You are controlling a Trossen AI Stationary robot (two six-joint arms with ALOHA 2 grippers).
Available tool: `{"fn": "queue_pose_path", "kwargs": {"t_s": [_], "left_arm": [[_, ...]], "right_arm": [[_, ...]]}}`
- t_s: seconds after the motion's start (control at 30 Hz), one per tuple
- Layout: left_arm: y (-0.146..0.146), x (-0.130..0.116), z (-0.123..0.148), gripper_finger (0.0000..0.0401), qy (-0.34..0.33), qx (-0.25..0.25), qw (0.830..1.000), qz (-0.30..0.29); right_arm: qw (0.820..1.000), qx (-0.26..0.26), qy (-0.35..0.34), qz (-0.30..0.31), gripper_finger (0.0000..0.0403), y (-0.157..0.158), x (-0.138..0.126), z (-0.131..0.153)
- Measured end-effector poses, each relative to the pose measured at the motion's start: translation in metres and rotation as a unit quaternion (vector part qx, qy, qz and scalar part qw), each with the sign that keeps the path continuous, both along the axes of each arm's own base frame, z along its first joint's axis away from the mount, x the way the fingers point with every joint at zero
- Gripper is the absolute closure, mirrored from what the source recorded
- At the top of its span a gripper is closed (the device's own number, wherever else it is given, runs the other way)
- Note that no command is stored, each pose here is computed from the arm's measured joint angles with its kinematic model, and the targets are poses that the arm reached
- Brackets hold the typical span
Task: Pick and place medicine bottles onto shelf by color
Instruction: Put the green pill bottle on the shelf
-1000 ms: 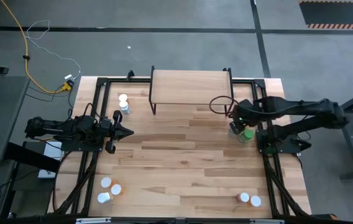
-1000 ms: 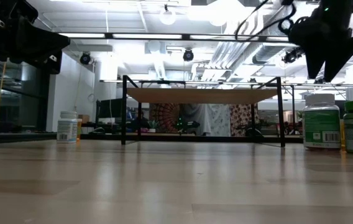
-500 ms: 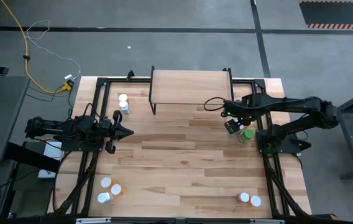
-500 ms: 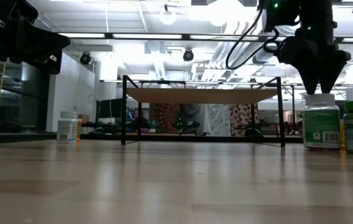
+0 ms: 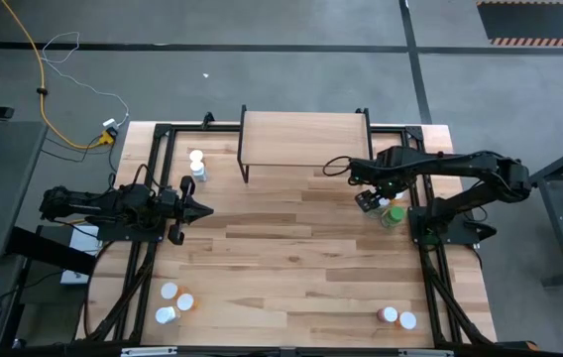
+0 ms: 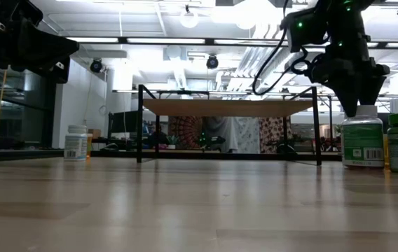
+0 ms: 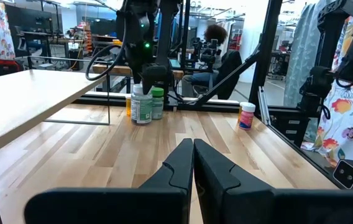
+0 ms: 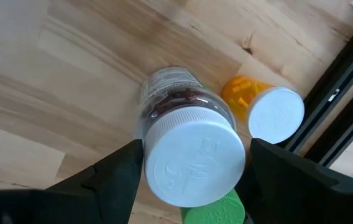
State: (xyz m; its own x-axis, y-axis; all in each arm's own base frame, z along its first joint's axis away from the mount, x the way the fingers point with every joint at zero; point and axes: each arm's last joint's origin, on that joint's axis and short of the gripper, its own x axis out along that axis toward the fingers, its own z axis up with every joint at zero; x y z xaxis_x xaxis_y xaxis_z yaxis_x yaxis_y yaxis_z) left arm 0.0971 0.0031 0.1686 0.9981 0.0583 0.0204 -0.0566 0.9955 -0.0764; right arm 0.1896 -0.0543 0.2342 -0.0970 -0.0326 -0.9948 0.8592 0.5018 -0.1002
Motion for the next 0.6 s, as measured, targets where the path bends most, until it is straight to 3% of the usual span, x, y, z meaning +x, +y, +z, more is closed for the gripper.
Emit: {"fn": "queue_pose_path", "kwargs": {"t_s": [0.17,0.43,0.6], "left_arm": [[0.0000,0.0000,0.0000,0.0398,0.000,0.000,1.000,0.000],[0.0000,0.0000,0.0000,0.0398,0.000,0.000,1.000,0.000],[0.0000,0.0000,0.0000,0.0398,0.000,0.000,1.000,0.000]], "right_arm": [[1.000,0.006,0.002,0.008,0.0129,0.0004,-0.0006,0.0000],[1.000,0.008,0.007,0.012,0.0193,0.0007,-0.0017,0.0005],[1.000,0.011,0.008,0.017,0.0195,0.0009,-0.0020,0.0006]]}}
